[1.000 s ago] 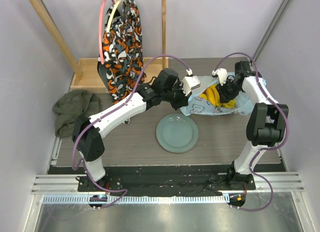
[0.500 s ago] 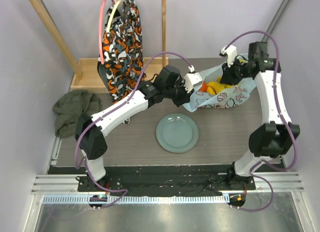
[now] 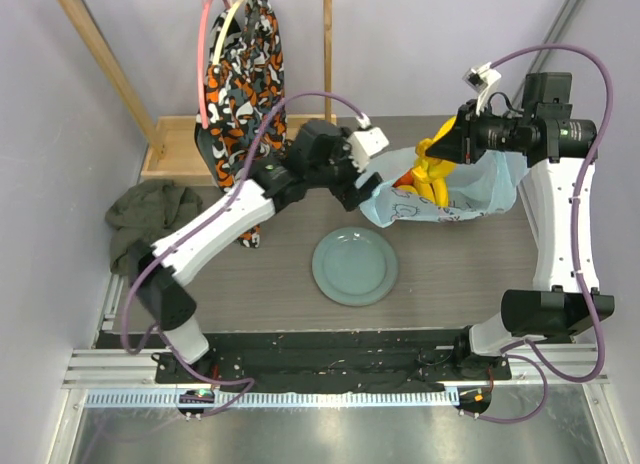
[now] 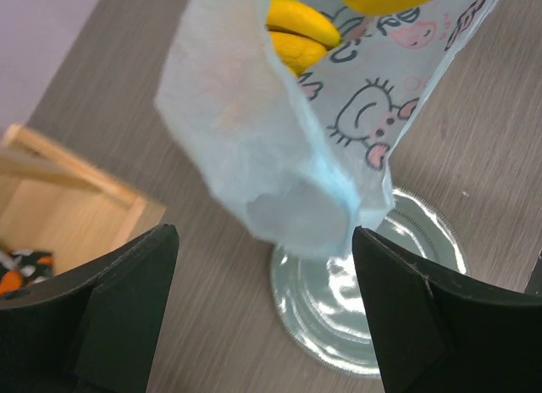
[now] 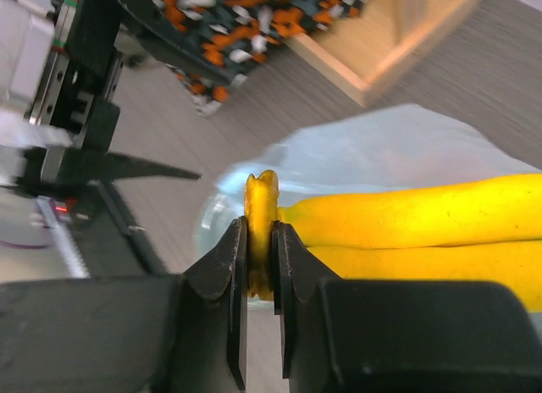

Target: Take the fake fruits out of the plastic bag

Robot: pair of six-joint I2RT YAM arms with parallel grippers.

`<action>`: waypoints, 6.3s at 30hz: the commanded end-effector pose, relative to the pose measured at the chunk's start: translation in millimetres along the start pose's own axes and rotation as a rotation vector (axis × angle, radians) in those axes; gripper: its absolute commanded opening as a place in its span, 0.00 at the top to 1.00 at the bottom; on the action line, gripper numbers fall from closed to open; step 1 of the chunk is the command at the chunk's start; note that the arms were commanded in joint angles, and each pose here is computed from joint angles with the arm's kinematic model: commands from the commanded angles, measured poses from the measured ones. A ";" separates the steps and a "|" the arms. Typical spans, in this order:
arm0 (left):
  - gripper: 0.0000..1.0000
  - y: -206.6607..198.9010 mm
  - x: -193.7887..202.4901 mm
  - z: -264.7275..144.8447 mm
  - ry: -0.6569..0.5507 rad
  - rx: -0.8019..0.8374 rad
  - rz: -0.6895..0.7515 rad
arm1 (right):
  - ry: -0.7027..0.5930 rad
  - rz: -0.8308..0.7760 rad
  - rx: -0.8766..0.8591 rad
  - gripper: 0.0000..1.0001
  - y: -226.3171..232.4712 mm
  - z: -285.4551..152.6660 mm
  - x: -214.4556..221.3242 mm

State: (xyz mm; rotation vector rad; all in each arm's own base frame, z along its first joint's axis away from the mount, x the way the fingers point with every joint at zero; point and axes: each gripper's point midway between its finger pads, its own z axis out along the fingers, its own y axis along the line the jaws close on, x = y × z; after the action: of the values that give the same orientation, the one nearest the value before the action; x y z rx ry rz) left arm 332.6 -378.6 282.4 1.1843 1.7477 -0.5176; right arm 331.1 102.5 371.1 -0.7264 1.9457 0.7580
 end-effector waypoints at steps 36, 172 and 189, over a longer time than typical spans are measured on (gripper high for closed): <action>0.12 90.0 27.9 -308.3 -0.286 -0.556 -0.033 | 1.159 -0.461 0.061 0.99 122.0 159.0 249.1; 1.00 -58.4 31.5 6.4 0.024 0.255 -0.310 | 0.445 0.002 0.790 0.30 -188.9 84.6 192.1; 1.00 -59.0 24.3 43.1 0.031 0.214 -0.249 | 0.422 -0.115 0.620 0.82 -176.9 87.6 177.1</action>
State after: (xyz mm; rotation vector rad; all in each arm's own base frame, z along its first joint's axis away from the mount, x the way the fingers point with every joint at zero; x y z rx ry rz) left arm 281.4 -411.5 211.0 1.1437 1.9979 -0.8938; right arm 444.5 16.6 81.5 -0.5821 2.4557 -0.1391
